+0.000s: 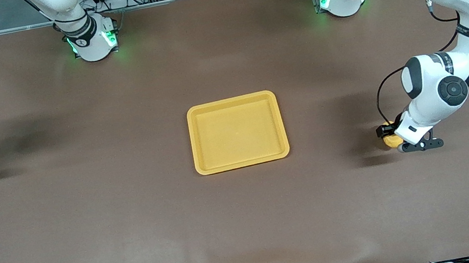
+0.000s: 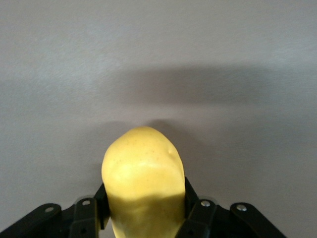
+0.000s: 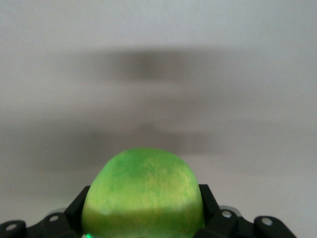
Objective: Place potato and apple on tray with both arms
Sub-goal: 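Carry the potato with the left gripper onto the yellow tray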
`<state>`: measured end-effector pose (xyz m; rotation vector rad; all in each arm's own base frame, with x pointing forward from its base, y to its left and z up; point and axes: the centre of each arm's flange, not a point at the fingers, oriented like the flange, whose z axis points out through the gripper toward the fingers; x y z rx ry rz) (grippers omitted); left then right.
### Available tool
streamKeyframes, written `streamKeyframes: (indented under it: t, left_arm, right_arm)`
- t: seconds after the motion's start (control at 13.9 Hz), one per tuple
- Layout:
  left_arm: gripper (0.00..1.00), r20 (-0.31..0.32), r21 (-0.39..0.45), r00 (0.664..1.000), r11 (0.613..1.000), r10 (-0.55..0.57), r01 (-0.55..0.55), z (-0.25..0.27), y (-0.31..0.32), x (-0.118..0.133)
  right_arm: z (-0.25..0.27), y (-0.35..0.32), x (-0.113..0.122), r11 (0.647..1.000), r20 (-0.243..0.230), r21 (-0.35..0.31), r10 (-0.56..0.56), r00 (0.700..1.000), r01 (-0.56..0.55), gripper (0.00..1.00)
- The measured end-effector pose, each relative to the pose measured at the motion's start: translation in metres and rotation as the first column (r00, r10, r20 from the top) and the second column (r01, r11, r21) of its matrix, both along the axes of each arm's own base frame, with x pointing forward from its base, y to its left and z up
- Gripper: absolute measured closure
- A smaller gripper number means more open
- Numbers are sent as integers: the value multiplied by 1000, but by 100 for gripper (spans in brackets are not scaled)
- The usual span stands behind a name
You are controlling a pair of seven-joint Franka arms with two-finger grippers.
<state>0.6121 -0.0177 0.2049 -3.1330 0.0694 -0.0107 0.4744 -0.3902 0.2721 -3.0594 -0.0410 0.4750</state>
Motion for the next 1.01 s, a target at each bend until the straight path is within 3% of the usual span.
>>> streamKeyframes:
  t: [0.29,0.5,1.01]
  left_arm:
    - [44,1,13,1000,999,31,-31,56,-15,3]
    - [44,-1,19,997,997,77,-77,94,-42,-3]
    - [44,-42,44,986,986,163,-161,109,-164,-29]
  right_arm:
    - [41,29,44,999,11,18,38,999,-39,11]
    - [50,42,59,998,25,15,63,998,-63,11]
    - [73,85,98,996,87,22,87,992,-90,11]
